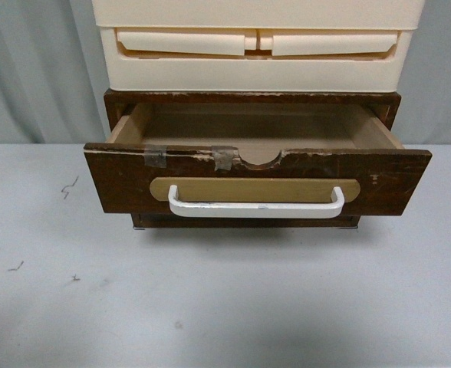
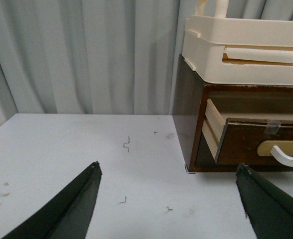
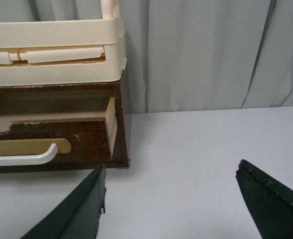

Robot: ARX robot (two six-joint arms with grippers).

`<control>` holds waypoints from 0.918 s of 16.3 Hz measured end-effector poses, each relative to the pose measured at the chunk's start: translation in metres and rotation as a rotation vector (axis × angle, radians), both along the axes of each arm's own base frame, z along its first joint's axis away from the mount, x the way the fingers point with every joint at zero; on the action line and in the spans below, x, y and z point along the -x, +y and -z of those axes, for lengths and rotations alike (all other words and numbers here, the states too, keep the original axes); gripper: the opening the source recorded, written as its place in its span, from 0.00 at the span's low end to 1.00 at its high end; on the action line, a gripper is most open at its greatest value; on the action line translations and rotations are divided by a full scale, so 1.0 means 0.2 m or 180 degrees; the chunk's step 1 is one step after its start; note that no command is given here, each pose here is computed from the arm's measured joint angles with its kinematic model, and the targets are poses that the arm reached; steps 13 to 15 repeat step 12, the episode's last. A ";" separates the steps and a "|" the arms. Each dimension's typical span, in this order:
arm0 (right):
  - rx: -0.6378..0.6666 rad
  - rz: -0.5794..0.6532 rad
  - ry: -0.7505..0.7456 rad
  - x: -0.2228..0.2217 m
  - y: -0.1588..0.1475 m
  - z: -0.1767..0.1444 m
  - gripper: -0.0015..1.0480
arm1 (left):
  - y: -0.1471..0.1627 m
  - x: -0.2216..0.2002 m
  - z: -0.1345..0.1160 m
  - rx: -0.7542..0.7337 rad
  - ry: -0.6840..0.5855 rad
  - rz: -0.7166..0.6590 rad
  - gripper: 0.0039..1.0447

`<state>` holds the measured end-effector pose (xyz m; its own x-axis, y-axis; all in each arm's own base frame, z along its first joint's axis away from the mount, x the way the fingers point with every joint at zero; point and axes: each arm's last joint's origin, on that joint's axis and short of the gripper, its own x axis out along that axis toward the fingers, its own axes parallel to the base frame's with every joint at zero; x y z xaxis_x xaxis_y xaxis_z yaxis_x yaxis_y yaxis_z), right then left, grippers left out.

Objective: Open drawer

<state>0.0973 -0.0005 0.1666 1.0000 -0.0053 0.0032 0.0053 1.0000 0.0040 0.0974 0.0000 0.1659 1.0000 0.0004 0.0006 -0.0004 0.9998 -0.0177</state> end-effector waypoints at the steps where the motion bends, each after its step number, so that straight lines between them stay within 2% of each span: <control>1: 0.0000 0.0001 0.0000 0.00 0.00 0.00 0.81 | 0.00 0.00 0.00 -0.0001 -0.0001 0.0000 0.87; 3: 0.0000 0.0000 -0.0001 0.00 0.00 0.00 0.92 | 0.00 0.00 0.00 -0.0002 -0.0001 0.0000 0.95; 4: -0.0001 0.0000 0.0000 0.00 0.00 0.00 0.95 | 0.00 0.00 0.00 -0.0004 -0.0001 0.0001 0.95; 5: 0.0000 0.0000 0.0000 0.00 0.00 0.00 0.95 | 0.00 0.00 0.00 -0.0001 -0.0001 0.0000 0.93; 6: 0.0002 0.0000 -0.0001 0.00 0.00 0.00 0.93 | 0.00 0.00 0.00 -0.0002 0.0000 0.0001 0.93; 15: 0.0004 0.0000 0.0000 0.00 0.00 0.00 0.94 | 0.00 0.00 0.00 -0.0002 0.0000 0.0001 0.94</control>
